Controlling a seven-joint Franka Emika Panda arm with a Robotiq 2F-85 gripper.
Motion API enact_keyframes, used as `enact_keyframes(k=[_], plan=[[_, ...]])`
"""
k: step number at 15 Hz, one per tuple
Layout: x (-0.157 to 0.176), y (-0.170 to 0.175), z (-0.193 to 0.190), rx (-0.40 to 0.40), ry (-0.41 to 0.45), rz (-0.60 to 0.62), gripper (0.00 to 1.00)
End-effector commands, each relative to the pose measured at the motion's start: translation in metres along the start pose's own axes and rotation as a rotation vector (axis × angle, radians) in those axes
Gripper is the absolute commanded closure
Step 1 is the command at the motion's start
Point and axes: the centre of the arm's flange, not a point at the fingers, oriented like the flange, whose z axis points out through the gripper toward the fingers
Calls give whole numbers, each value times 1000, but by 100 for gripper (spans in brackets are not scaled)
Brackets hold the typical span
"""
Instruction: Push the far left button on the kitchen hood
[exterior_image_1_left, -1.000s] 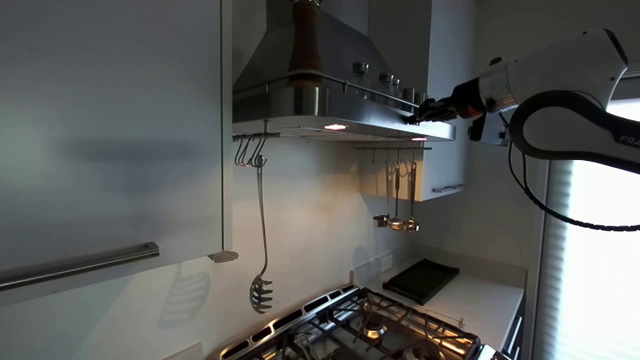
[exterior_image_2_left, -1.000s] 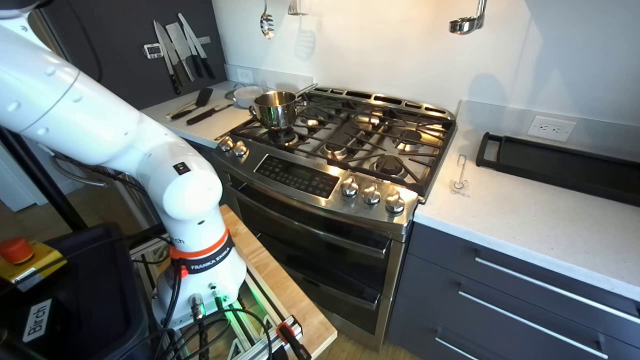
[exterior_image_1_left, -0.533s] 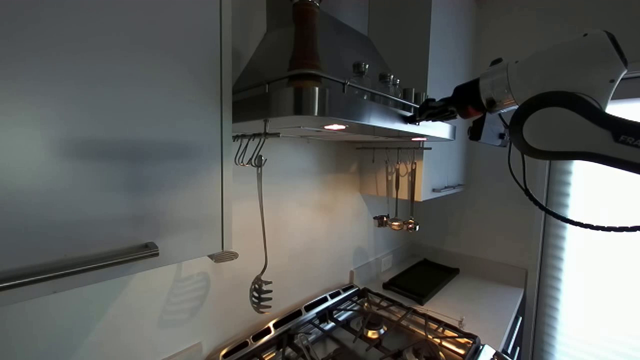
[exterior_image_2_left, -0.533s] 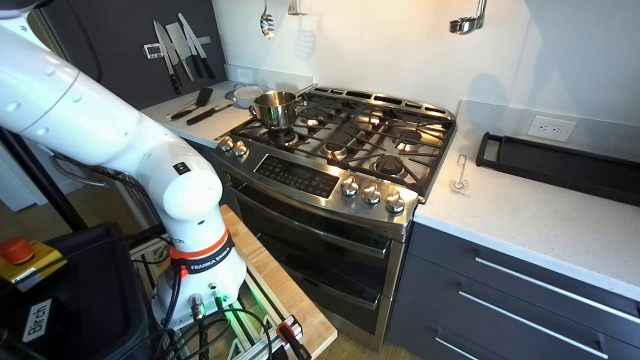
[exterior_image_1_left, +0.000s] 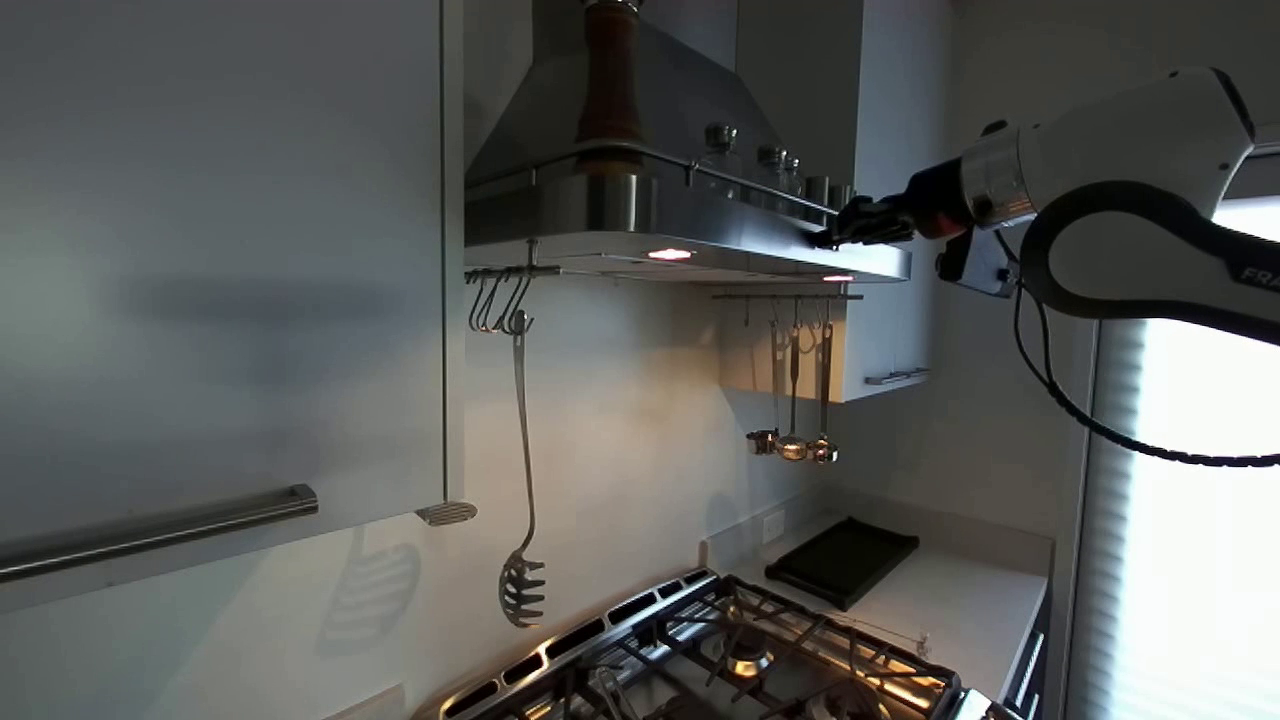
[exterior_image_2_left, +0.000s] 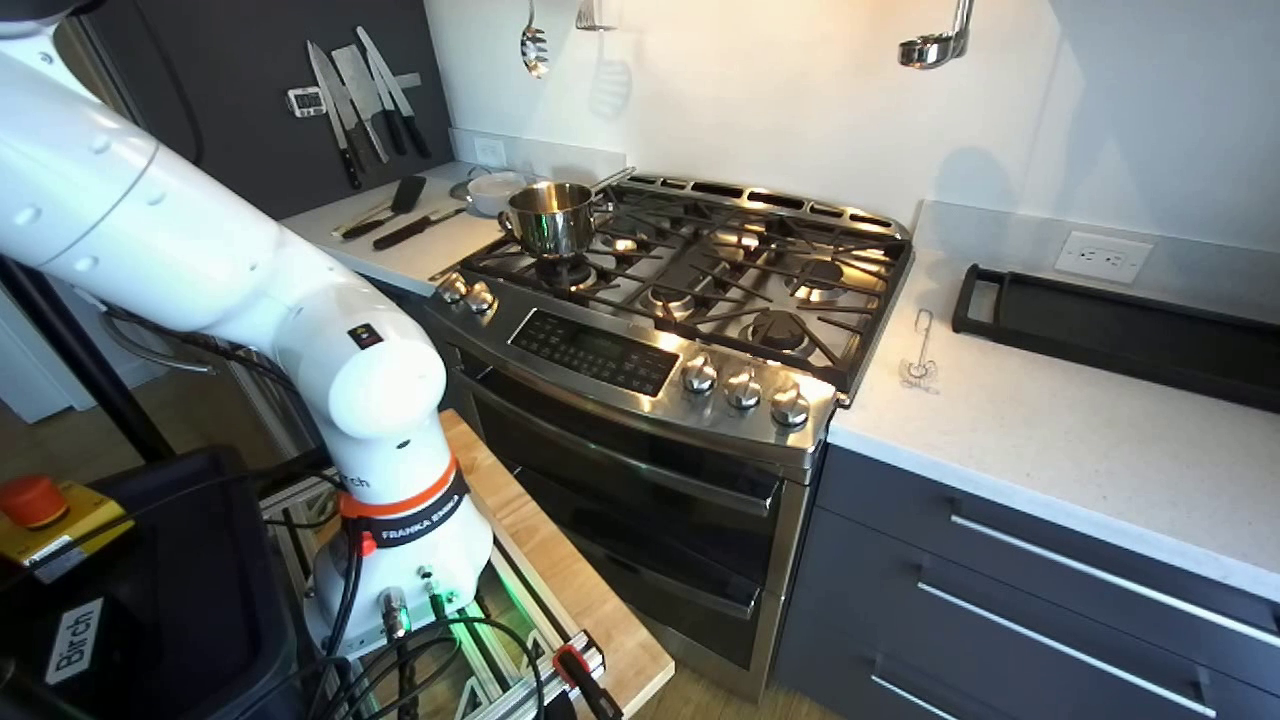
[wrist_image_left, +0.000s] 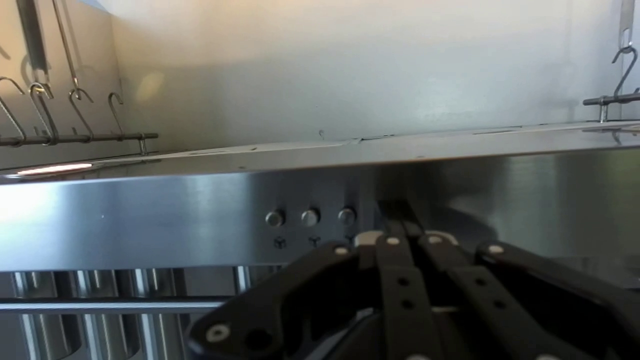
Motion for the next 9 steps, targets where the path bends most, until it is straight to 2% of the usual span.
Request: enact_keyframes(k=[1,9], plan=[[-14,11,23,27,-10,4,100],[-23,15,34,24,1,-53,100]])
